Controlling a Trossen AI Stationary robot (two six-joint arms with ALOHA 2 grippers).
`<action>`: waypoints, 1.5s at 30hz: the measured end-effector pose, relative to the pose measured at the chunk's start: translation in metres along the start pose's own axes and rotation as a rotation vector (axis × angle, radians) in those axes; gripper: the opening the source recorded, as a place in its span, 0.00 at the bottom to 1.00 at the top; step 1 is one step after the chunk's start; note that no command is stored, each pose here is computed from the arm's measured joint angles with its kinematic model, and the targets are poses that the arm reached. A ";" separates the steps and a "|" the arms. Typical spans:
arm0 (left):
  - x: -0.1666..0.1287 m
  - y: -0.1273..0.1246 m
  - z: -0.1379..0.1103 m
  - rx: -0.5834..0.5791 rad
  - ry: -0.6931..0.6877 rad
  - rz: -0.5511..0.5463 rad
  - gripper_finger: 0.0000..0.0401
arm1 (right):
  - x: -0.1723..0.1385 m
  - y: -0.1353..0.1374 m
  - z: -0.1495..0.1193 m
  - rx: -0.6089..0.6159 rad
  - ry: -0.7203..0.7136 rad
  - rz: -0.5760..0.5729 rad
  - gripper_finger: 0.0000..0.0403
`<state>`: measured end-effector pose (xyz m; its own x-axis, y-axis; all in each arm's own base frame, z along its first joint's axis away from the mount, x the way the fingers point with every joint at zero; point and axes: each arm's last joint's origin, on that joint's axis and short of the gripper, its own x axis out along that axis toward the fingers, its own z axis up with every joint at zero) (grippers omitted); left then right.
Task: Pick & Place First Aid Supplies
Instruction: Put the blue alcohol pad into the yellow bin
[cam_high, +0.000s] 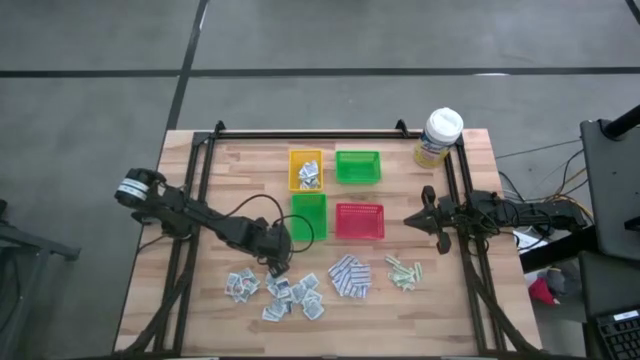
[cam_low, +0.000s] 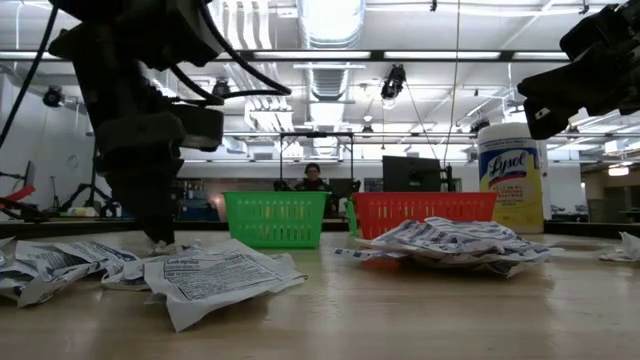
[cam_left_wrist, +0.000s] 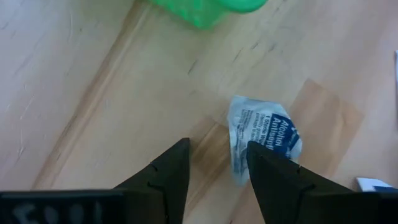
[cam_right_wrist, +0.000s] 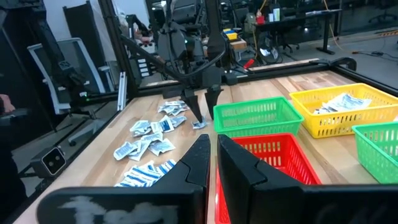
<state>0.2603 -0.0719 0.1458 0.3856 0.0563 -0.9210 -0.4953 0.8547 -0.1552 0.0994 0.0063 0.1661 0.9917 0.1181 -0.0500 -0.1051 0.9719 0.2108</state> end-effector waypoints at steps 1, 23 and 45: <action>0.001 0.001 -0.001 0.001 -0.001 0.007 0.41 | 0.000 0.000 0.000 0.000 0.000 0.000 0.07; 0.002 0.004 -0.004 0.003 0.008 0.022 0.07 | 0.000 0.000 0.000 0.000 0.000 0.000 0.07; -0.051 0.003 0.009 0.118 0.078 0.061 0.00 | 0.000 0.000 0.000 0.000 0.000 0.000 0.07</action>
<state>0.2458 -0.0679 0.1958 0.2935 0.0730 -0.9532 -0.4195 0.9058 -0.0598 0.0994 0.0063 0.1659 0.9917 0.1179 -0.0504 -0.1049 0.9719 0.2109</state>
